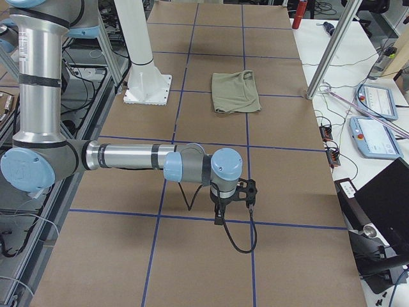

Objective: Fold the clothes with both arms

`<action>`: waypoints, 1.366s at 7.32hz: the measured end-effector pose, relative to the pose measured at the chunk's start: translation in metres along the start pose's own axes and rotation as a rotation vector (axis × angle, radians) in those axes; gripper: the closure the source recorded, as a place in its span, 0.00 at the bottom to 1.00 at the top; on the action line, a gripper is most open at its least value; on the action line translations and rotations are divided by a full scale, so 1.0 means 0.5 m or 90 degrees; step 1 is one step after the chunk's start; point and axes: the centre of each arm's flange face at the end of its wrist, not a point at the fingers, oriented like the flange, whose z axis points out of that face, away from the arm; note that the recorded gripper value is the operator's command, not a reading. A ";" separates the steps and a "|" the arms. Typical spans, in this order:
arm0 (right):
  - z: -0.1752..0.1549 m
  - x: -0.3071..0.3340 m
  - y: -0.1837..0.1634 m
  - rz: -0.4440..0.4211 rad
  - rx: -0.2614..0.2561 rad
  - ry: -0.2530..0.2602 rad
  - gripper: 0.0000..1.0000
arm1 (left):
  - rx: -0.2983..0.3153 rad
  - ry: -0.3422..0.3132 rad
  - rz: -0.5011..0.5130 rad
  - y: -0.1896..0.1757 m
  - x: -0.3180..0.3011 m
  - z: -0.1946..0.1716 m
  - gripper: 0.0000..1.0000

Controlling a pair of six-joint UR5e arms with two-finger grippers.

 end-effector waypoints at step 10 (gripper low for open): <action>0.006 0.005 0.001 0.005 -0.002 -0.004 0.00 | 0.002 0.000 0.003 -0.004 0.005 -0.002 0.00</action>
